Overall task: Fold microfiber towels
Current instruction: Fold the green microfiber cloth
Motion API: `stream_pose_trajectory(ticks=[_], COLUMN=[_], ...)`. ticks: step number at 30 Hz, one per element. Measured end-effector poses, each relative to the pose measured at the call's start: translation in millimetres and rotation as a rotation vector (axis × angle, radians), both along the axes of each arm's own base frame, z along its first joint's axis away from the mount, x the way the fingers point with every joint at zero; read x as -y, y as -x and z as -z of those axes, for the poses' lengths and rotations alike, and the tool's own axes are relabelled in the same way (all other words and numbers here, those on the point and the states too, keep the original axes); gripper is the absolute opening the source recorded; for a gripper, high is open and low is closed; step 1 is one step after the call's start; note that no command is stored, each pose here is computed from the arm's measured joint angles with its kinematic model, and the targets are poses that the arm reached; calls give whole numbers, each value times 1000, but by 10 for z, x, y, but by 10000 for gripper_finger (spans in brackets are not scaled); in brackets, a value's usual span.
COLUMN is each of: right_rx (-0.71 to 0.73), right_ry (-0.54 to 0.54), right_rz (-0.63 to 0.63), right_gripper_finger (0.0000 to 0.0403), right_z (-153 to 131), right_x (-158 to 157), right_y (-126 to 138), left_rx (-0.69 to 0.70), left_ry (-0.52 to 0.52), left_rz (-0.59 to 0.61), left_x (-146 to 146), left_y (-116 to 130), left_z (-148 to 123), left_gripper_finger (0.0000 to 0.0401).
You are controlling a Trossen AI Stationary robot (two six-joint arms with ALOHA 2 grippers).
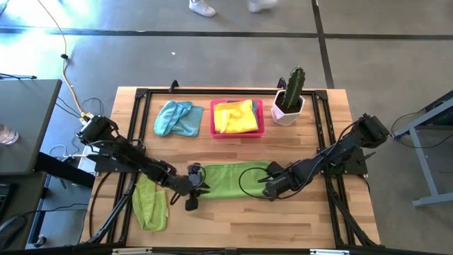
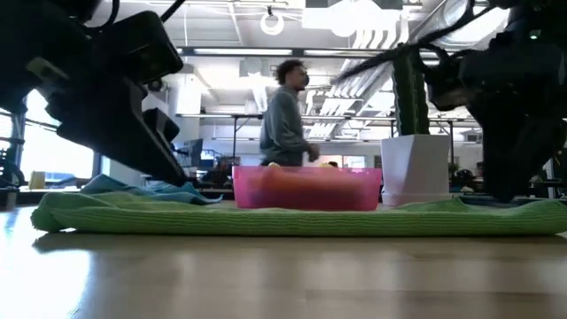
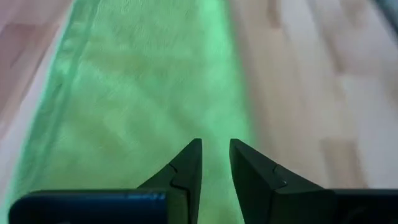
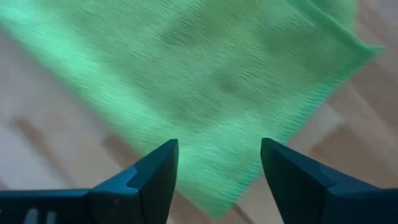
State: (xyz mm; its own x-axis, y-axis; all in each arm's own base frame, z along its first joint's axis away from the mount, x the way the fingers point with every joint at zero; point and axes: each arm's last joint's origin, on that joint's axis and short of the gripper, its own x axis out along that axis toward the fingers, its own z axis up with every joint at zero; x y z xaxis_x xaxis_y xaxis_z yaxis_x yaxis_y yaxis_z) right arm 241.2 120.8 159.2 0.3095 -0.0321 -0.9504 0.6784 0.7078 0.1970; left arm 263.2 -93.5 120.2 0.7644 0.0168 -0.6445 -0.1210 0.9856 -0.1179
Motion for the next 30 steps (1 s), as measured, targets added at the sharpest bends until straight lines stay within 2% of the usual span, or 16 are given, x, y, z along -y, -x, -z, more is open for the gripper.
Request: stream_pose_trajectory(ticks=[6,8,12,20,30], right_rx=[-28,-31,-27,12,51], right_ry=[20,23,37,7,8], right_rz=[18,43,68,109,136], right_gripper_finger=[234,234,234,234,234], right_z=[8,12,96,288,268], right_x=[21,49,110,197,205], right_y=[28,23,48,122,127], left_rx=[-189,-232,-257,-249,-242], left_ry=[-103,-99,-51,-30,43], left_rz=[-32,-65,-120,-113,-167], left_x=[-162,-213,-251,-169,-97], left_y=[133,169,191,217,242], left_z=[69,123,197,209,213], left_gripper_finger=[74,74,74,74,74])
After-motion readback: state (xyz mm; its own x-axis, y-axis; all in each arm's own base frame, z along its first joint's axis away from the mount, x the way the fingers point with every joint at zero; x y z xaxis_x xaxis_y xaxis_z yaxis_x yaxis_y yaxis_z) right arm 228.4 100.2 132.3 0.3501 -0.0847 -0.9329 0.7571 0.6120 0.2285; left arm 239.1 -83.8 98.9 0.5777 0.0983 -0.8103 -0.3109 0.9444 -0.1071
